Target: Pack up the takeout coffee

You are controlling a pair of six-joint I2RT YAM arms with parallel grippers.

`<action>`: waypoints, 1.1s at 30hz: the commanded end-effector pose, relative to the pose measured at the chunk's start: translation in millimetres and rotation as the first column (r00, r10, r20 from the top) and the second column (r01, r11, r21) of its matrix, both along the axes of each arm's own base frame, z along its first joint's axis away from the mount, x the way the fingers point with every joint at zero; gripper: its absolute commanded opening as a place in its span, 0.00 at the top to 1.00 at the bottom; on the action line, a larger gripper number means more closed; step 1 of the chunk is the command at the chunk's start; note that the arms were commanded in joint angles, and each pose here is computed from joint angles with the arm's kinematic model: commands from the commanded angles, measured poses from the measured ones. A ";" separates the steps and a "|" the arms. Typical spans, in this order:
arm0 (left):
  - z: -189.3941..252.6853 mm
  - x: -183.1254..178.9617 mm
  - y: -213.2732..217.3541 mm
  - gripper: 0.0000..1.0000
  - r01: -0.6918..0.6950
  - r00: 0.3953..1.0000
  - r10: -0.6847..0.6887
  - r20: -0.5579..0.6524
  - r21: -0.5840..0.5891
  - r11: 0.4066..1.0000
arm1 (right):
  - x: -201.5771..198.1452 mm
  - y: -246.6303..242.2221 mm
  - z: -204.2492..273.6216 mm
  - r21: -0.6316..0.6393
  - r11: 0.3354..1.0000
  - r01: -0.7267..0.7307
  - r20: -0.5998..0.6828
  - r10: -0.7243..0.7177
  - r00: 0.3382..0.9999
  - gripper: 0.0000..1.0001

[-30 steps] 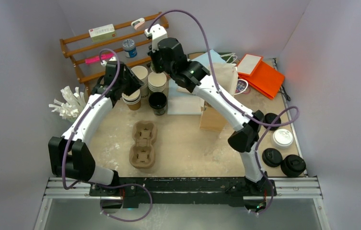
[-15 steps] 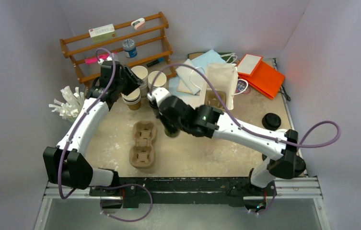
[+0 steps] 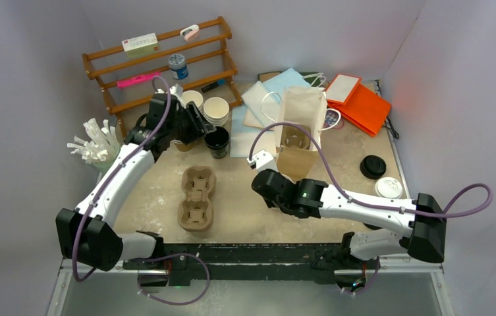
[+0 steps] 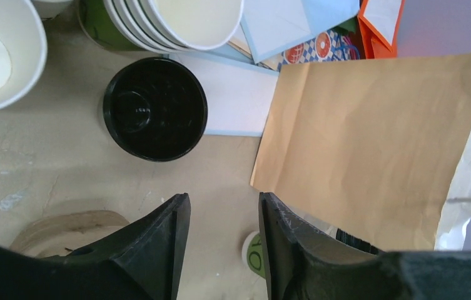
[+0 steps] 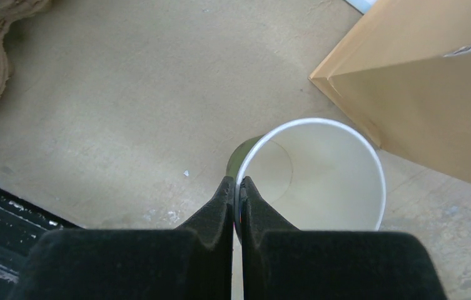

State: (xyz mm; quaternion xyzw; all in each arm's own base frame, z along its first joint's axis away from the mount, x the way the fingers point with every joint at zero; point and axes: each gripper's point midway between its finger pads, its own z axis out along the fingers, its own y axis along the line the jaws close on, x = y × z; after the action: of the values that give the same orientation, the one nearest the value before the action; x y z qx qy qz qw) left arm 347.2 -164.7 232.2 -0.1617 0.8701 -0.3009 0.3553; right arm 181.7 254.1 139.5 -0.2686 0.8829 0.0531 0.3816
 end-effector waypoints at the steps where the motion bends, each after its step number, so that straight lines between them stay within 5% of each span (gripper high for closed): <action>1: 14.6 -13.3 -5.4 0.53 0.054 0.998 -0.055 0.042 0.013 0.998 | 6.6 11.8 -5.0 0.107 0.993 0.045 0.031 -0.048 0.998 1.00; 7: 13.7 -18.5 -12.6 0.52 0.089 0.995 -0.089 0.034 0.020 0.996 | 6.6 13.7 -16.1 0.100 0.994 0.051 0.020 -0.053 0.998 0.96; 8: 14.6 -20.1 -17.5 0.51 0.116 0.992 -0.116 0.039 0.014 0.993 | 7.1 12.4 -15.7 0.096 0.994 0.057 0.022 -0.060 0.998 0.78; 11: 14.5 -23.8 -26.4 0.47 0.165 0.985 -0.165 0.045 0.015 0.986 | 8.2 0.5 -7.7 0.088 0.990 0.111 0.029 -0.114 0.993 0.47; 16: 15.2 -38.8 -36.3 0.36 0.245 0.967 -0.246 0.068 0.024 0.969 | 4.3 -25.3 32.5 0.138 0.974 0.180 0.049 -0.188 0.981 0.23; 25: 0.6 -86.5 -63.5 0.15 0.427 0.898 -0.428 0.103 0.036 0.904 | -31.9 -102.7 40.0 0.214 0.884 0.415 -0.080 -0.407 0.910 0.13; 33: -18.5 -137.3 -129.2 0.15 0.614 0.771 -0.624 0.126 0.113 0.781 | -48.9 -144.8 -2.3 0.218 0.649 0.729 -0.272 -0.677 0.684 0.02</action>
State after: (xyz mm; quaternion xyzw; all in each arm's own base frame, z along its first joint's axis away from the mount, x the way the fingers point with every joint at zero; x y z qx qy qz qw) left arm 218.7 -267.1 209.2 0.1113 0.8762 -0.3760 0.2804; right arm 139.3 139.5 164.2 0.0350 0.9226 0.0945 0.3723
